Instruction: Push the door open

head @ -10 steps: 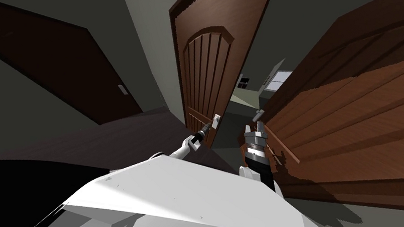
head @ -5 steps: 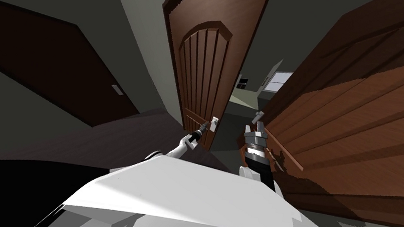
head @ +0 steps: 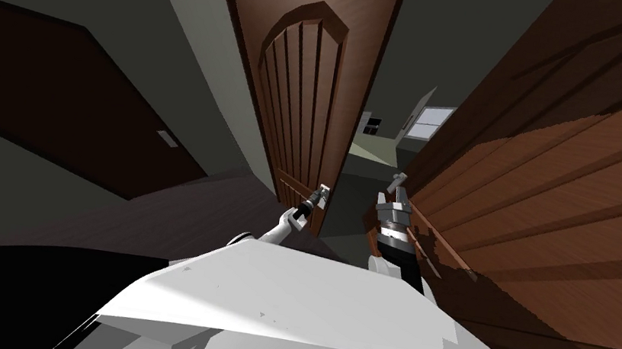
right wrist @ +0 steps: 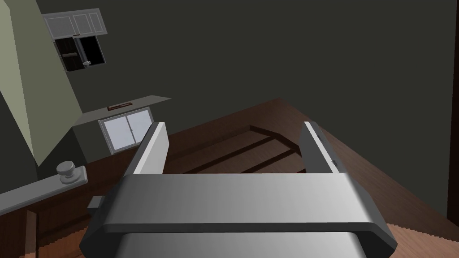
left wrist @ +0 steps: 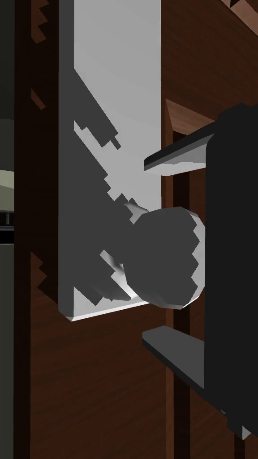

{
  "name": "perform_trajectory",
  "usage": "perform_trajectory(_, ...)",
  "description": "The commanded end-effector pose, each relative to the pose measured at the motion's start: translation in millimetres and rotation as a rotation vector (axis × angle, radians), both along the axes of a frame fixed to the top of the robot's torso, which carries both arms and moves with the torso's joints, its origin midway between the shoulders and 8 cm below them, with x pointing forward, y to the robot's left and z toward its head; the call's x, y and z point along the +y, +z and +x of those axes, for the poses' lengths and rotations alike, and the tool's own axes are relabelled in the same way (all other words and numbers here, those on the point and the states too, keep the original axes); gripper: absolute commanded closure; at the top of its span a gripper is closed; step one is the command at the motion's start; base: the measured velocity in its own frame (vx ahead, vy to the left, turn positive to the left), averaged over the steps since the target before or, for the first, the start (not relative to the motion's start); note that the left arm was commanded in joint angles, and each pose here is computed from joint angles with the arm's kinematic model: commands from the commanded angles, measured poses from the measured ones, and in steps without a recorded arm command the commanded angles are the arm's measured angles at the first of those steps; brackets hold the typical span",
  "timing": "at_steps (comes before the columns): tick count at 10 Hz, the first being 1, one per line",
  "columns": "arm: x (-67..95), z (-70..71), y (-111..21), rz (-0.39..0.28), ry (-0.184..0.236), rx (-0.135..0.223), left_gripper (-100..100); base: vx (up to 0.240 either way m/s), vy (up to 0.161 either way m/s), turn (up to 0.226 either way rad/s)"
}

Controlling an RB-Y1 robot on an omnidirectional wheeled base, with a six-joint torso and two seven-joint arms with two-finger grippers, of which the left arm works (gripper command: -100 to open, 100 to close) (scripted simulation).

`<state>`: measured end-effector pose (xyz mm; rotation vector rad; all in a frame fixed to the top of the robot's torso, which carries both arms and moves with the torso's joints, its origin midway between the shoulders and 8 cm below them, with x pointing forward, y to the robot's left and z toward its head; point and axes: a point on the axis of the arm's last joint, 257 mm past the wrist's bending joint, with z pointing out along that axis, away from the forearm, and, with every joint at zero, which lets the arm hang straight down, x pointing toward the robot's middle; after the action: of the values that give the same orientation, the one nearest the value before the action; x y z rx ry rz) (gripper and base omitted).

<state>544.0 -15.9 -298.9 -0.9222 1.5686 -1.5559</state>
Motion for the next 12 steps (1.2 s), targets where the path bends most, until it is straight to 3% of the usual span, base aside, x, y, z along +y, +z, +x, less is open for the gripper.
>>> perform_trajectory(1, 0.0, 0.0, 0.0, 0.0, 0.0, 0.0, -100, 0.062, -0.034, 0.0)
perform_trajectory(2, 0.0, 0.0, 0.0, 0.0, 0.0, 0.0, 100, -0.005, 0.002, 0.006)
perform_trajectory(7, 0.0, 0.0, 0.0, 0.0, 0.0, 0.0, 100, -0.006, 0.004, -0.006)
perform_trajectory(8, 13.2, 6.5, 1.5, 0.013, 0.019, -0.009, 100, 0.088, -0.104, 0.031)
perform_trajectory(12, 40.2, 15.9, -0.9, 0.036, 0.06, -0.013, 100, 0.133, -0.146, 0.051)
